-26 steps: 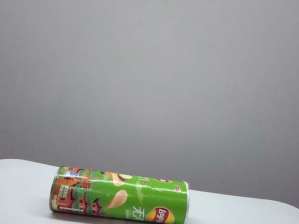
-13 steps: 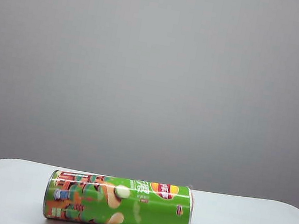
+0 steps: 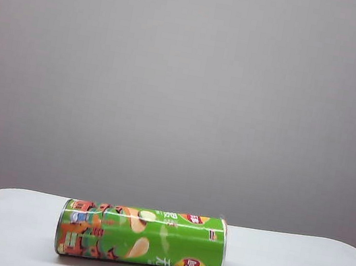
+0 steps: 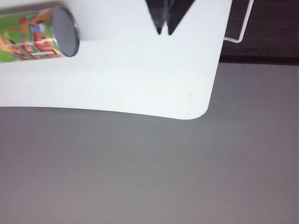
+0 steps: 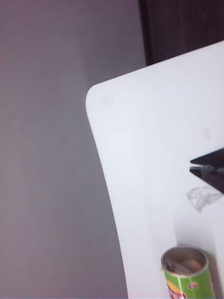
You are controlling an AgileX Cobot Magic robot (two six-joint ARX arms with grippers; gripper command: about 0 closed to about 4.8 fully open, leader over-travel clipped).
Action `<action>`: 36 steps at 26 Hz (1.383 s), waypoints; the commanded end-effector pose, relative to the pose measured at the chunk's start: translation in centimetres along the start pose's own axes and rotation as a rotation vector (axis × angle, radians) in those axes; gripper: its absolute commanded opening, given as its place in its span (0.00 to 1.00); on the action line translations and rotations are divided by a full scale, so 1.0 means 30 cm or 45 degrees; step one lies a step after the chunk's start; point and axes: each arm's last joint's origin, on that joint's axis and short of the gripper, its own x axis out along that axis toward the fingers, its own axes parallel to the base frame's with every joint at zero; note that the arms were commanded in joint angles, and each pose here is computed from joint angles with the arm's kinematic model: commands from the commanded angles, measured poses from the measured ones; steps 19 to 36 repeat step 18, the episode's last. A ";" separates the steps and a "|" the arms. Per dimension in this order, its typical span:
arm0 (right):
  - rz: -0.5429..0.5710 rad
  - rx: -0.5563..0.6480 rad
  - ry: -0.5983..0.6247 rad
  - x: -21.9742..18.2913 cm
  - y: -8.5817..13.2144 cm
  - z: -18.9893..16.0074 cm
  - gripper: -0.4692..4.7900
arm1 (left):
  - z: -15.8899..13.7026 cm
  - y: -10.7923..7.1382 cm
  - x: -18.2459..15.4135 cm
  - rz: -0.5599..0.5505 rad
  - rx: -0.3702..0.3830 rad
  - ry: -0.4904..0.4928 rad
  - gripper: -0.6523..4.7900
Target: Pick up the green tub of chips from the desk, push the transparent container that's holding the chips and has slipped out back in, and finally put the chips back on the desk.
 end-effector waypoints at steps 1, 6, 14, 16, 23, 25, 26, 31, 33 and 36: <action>-0.020 -0.006 0.003 0.003 -0.003 -0.006 0.08 | -0.013 0.002 0.003 0.002 -0.001 0.018 0.11; -0.022 -0.006 0.001 0.003 -0.003 -0.006 0.08 | -0.012 0.003 0.003 0.017 0.000 0.016 0.11; -0.022 -0.006 -0.001 0.003 -0.003 -0.005 0.08 | -0.012 0.003 0.003 0.019 0.000 0.016 0.11; -0.022 -0.007 -0.002 0.003 -0.003 -0.005 0.08 | -0.012 0.003 0.003 0.019 0.000 0.016 0.11; -0.023 -0.007 -0.002 0.003 -0.003 -0.005 0.08 | -0.012 0.003 0.003 0.021 0.000 0.016 0.11; -0.023 -0.007 -0.002 0.003 -0.003 -0.005 0.08 | -0.012 0.003 0.003 0.021 0.000 0.016 0.11; -0.023 -0.007 -0.002 0.003 -0.003 -0.005 0.08 | -0.012 0.003 0.003 0.021 0.000 0.016 0.11; -0.023 -0.007 -0.002 0.003 -0.003 -0.005 0.08 | -0.012 0.003 0.003 0.021 0.000 0.016 0.11; -0.023 -0.007 -0.002 0.003 -0.003 -0.005 0.08 | -0.012 0.003 0.003 0.021 0.000 0.016 0.11; -0.023 -0.007 -0.002 0.003 -0.003 -0.005 0.08 | -0.012 0.003 0.003 0.021 0.000 0.016 0.11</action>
